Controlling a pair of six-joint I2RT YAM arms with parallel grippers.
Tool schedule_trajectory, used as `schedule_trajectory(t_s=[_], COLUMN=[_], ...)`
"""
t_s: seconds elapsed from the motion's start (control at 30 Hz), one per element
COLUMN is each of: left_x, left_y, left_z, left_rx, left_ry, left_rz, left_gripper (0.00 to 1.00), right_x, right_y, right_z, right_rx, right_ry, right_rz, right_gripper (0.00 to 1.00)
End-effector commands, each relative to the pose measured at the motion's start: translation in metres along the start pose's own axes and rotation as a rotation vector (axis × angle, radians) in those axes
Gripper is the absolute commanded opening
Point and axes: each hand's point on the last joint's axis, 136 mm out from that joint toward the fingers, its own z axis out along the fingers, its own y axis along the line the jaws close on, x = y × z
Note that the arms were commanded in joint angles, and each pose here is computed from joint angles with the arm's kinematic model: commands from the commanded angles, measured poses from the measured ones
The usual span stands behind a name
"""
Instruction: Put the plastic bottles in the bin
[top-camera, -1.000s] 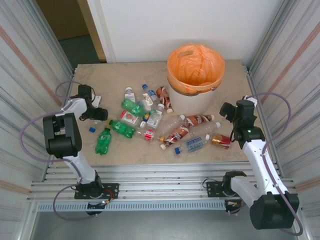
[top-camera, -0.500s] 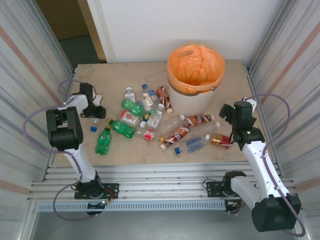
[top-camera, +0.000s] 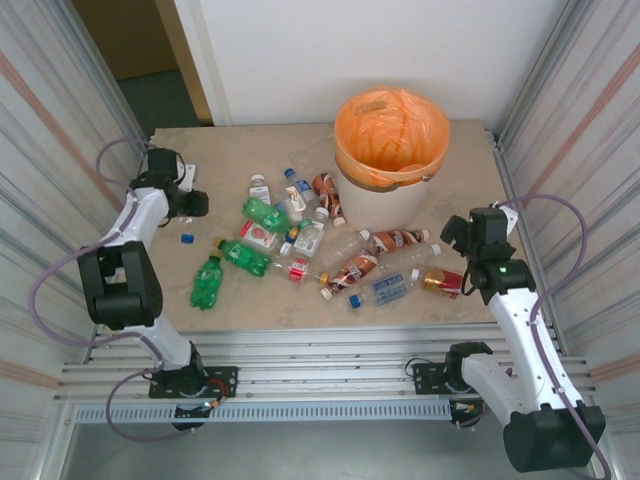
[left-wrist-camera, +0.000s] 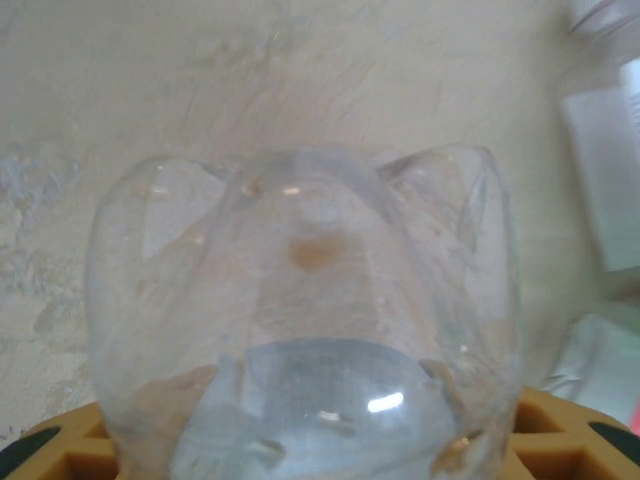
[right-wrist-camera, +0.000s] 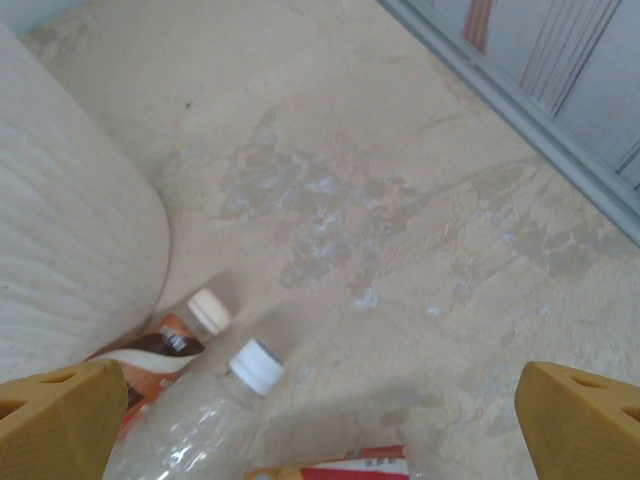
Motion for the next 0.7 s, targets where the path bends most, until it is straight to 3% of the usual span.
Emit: schedule_trajectory(t_s=[0.0,0.4,0.67], left_x=[-0.036,-0.058,-0.064], left_y=[-0.022,-0.075,-0.115], left_z=[-0.032,-0.123,-0.181], left_rx=[0.031,0.287,0.616], left_ry=[-0.123,-0.396,-0.549], left_rz=[-0.025,-0.131,-0.266], left_gripper=[0.31,0.27,0.25], right_x=[0.001,-0.032,-0.026], right_y=[0.014,0.09,0.189], right_z=[-0.014,-0.079,-0.146], right_rx=[-0.058,-0.347,-0.715], right_ry=[0.045,0.007,0.054], right_rz=[0.02,-0.058,-0.218], right_gripper=[0.98,0.99,0.94])
